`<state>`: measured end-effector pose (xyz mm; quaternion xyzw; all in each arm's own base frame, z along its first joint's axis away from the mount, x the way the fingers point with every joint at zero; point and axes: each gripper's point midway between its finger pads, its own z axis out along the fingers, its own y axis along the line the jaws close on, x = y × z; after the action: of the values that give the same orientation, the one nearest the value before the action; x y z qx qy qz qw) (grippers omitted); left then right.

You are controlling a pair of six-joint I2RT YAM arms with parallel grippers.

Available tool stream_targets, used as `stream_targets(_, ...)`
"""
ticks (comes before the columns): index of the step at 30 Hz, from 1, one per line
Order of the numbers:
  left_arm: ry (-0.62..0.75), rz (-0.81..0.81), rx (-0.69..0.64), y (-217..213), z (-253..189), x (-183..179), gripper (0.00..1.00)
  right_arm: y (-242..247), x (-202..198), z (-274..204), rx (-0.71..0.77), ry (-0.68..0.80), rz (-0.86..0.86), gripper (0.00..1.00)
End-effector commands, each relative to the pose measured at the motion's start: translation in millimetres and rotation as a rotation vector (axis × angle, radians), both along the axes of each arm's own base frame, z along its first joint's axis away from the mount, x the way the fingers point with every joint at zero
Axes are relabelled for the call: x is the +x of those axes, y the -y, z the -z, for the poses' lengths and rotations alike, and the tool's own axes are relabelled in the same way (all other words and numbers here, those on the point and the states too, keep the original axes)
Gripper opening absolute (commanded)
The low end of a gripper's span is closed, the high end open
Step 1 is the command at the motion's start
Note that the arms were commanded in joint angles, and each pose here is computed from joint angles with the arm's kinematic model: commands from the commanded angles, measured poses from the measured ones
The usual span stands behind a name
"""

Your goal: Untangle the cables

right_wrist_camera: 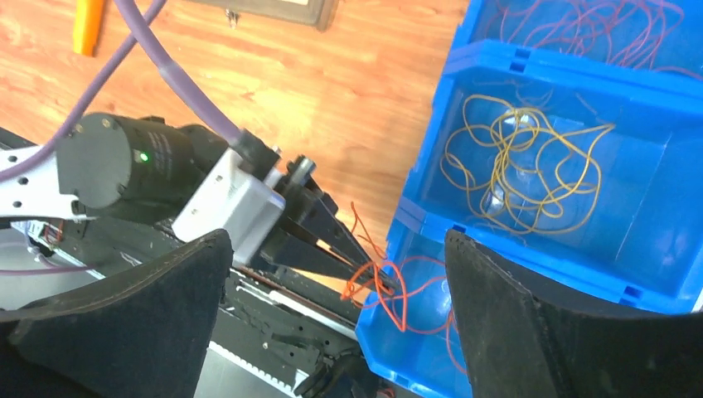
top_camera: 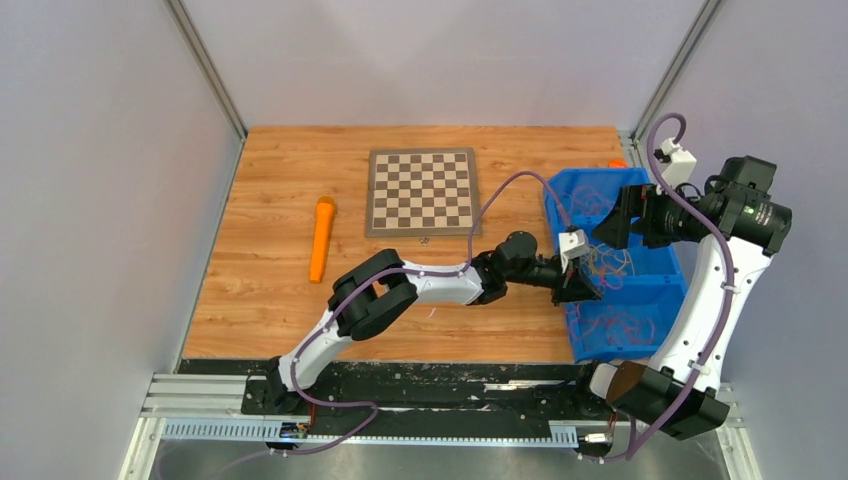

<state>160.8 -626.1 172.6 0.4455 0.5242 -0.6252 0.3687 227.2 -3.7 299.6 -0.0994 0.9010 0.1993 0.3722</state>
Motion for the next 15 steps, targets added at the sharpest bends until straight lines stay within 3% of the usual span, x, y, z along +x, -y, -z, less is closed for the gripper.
stream_targets(1,0.085,0.015,0.010,14,-13,-3,0.00,-2,17,-31,0.072,0.079,0.020,1.00)
stream_targets(6,0.154,0.035,0.054,37,-25,6,0.00,1,38,-65,0.089,0.180,0.041,1.00)
stream_targets(9,0.198,0.067,0.054,45,-33,2,0.00,8,37,-66,0.015,0.190,0.021,1.00)
stream_targets(15,0.303,0.093,0.111,64,-31,-24,0.12,4,24,-82,-0.060,0.260,-0.016,1.00)
